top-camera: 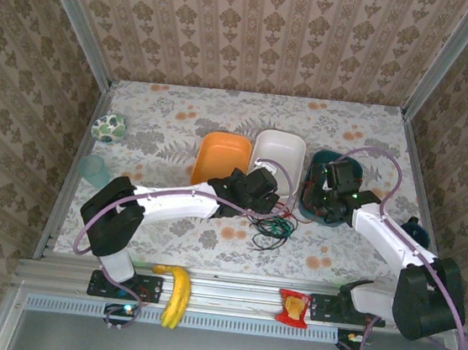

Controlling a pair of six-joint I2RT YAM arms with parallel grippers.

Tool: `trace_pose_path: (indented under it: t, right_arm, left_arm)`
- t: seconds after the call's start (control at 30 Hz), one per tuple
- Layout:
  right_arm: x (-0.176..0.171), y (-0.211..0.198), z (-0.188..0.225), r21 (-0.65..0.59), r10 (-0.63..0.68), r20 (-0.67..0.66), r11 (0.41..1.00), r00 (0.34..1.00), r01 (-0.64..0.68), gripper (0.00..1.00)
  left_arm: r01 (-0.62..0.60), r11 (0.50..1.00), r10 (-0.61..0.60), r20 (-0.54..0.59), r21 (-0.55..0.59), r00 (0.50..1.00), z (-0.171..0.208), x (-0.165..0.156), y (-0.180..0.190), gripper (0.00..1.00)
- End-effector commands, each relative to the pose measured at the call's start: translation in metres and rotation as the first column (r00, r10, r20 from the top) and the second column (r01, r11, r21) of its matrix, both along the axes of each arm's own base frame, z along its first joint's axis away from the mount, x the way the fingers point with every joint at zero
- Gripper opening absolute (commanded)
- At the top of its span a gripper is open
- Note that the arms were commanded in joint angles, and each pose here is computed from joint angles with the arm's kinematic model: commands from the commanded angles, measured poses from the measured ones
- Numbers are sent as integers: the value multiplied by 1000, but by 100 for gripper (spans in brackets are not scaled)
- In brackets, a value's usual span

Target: Untangle the cables

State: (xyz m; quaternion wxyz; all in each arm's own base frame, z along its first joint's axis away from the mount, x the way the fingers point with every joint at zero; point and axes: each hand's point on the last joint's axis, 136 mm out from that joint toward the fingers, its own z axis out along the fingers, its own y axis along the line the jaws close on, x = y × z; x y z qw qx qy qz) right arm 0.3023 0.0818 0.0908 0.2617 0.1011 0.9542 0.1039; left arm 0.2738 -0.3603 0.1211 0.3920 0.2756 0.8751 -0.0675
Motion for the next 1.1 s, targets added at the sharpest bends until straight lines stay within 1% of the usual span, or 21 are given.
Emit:
trace_pose_path:
  t: [0.0, 0.07, 0.1, 0.17, 0.27, 0.37, 0.47, 0.6, 0.7, 0.87, 0.93, 1.07]
  right_arm:
    - [-1, -4, -4, -21, -15, -9, 1000, 1000, 15, 18]
    - [1, -4, 2, -24, -11, 6, 1000, 1000, 11, 3]
    - [3, -3, 9, -20, -2, 22, 1000, 1000, 2, 0]
    - [7, 1, 27, -5, 19, 74, 1000, 997, -18, 0]
    - [10, 14, 69, 55, 78, 199, 994, 977, -90, 0]
    - [10, 29, 125, 128, 115, 349, 977, 930, -169, 0]
    - [8, 36, 182, 173, 112, 484, 960, 868, -220, 0]
    - [6, 26, 240, 187, 34, 597, 965, 801, -181, 0]
    - [3, 19, 275, 190, -4, 666, 968, 746, -164, 0]
    - [-5, 1, 332, 169, -59, 774, 979, 631, -115, 0]
    - [-10, -4, 356, 153, -64, 814, 982, 577, -107, 0]
    - [-21, -13, 392, 134, -76, 868, 987, 491, -84, 0]
  left_arm:
    - [12, 1000, -12, -5, 18, 1000, 0, -2, -1, 98]
    - [20, 1000, -20, -7, 24, 1000, -1, -3, -3, 98]
    - [24, 999, -24, -9, 31, 1000, -2, -3, -5, 99]
    - [33, 999, -33, -11, 40, 999, -2, -4, -7, 99]
    - [44, 998, -44, -14, 52, 999, -5, -6, -9, 99]
    - [48, 997, -47, -18, 55, 999, -6, -6, -10, 99]
    - [56, 997, -55, -24, 60, 998, -8, -7, -12, 99]
    - [61, 996, -59, -32, 70, 998, -11, -7, -13, 99]
    - [61, 995, -59, -34, 74, 998, -12, -8, -14, 99]
    - [60, 994, -56, -41, 87, 998, -15, -7, -14, 99]
    - [61, 994, -57, -47, 95, 997, -16, -7, -14, 99]
    - [63, 993, -58, -53, 102, 997, -18, -8, -14, 99]
